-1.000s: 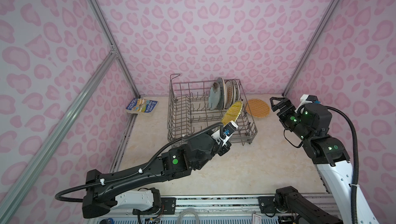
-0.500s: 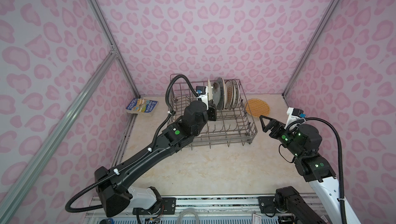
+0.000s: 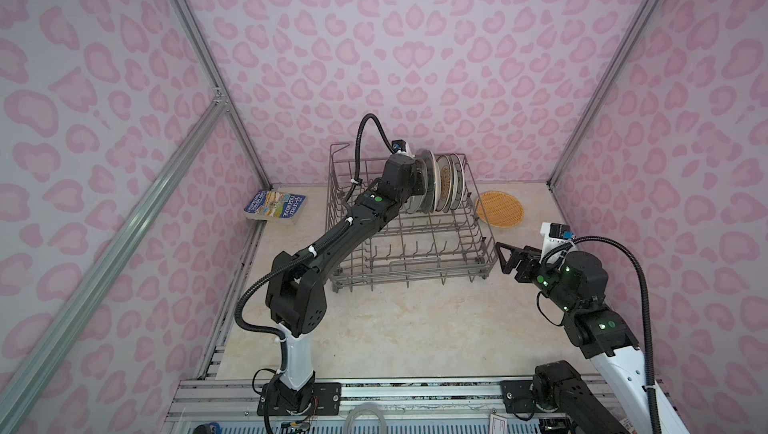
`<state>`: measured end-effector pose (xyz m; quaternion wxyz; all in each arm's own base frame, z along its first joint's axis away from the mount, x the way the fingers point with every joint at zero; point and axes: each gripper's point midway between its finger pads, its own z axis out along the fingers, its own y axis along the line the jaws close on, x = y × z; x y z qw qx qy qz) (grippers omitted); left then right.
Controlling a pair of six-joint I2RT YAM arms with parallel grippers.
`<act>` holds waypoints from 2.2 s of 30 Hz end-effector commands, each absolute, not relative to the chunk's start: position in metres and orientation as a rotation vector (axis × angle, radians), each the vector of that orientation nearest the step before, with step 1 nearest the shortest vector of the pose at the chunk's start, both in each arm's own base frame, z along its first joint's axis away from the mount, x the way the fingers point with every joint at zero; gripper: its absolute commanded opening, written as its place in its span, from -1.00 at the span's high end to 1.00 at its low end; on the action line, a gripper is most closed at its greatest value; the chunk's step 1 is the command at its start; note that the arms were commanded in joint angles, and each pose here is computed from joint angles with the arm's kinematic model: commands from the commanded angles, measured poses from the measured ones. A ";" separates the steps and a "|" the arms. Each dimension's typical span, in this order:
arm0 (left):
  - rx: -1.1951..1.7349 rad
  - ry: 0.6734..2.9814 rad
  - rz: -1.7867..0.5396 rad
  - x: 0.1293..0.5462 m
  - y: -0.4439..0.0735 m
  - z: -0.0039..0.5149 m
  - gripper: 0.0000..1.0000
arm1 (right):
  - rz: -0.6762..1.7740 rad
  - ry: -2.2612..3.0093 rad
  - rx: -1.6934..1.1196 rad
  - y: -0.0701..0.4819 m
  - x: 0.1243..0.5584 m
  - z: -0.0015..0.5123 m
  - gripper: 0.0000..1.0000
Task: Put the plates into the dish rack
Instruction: 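Carry the straw mat into the rack with the left gripper while the right gripper withdraws, then lower the straw mat into the rack slot beside the sunflower plate with the left gripper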
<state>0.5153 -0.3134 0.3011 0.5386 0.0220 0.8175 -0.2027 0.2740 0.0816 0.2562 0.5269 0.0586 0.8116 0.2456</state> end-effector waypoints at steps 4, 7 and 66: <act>0.095 1.932 -0.440 0.542 -0.319 0.292 0.92 | 0.619 1.956 0.113 0.089 0.280 0.242 -0.94; 0.099 1.938 -0.399 0.549 -0.318 0.285 0.92 | 0.622 1.965 0.113 0.090 0.280 0.238 -0.94; 0.051 2.028 -0.369 0.556 -0.310 0.251 0.31 | 0.606 1.976 0.164 0.082 0.275 0.247 -0.94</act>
